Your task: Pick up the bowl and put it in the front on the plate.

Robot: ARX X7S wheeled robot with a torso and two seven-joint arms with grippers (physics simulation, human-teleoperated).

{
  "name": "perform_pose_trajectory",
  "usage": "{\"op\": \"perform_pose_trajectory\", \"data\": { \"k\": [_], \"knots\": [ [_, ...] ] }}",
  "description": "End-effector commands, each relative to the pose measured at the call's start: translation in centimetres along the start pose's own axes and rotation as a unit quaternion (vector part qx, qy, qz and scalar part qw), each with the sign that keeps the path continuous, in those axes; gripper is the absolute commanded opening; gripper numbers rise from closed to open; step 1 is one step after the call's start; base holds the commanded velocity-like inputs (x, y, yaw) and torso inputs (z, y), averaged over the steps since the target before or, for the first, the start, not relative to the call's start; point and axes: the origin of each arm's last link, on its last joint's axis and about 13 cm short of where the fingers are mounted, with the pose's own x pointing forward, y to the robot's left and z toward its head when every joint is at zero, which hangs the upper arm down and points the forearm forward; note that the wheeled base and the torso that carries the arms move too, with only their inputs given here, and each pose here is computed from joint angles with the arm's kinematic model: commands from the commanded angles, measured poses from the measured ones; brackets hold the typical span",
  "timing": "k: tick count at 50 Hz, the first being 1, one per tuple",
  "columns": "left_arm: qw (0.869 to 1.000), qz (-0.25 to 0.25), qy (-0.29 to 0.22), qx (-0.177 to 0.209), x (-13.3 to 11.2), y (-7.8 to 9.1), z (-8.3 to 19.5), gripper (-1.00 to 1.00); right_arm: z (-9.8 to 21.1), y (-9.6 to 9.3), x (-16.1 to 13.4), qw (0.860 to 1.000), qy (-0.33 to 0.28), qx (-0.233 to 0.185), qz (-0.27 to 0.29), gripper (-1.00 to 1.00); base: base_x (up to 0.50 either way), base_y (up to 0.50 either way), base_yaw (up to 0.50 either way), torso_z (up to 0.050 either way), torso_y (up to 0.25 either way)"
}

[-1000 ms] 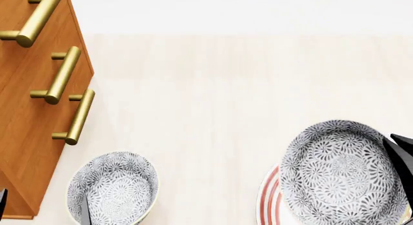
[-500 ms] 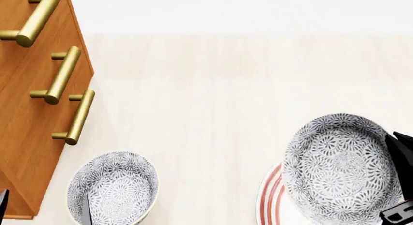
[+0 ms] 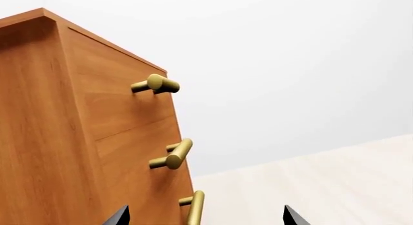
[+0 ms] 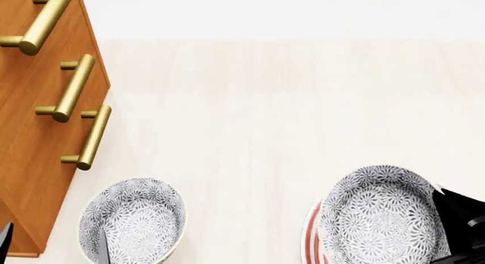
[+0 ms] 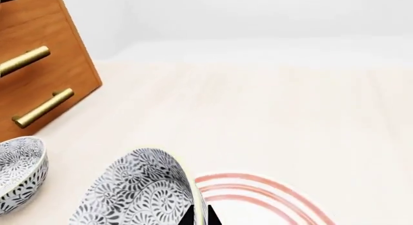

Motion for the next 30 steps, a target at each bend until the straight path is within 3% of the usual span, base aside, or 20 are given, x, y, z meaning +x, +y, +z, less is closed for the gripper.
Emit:
{"op": "perform_pose_trajectory", "data": {
  "k": [1,30],
  "knots": [
    [1.000,-0.001,-0.002,0.002,0.1,0.0,0.0,1.00,-0.3,-0.8,0.4,1.000,-0.011,0.018,-0.014,-1.00,0.00,0.00,0.00,0.000,0.000],
    [1.000,0.001,0.000,0.000,0.1,0.0,0.0,1.00,-2.8,-1.3,1.2,0.999,0.020,0.022,-0.036,-1.00,0.00,0.00,0.00,0.000,0.000]
  ]
}}
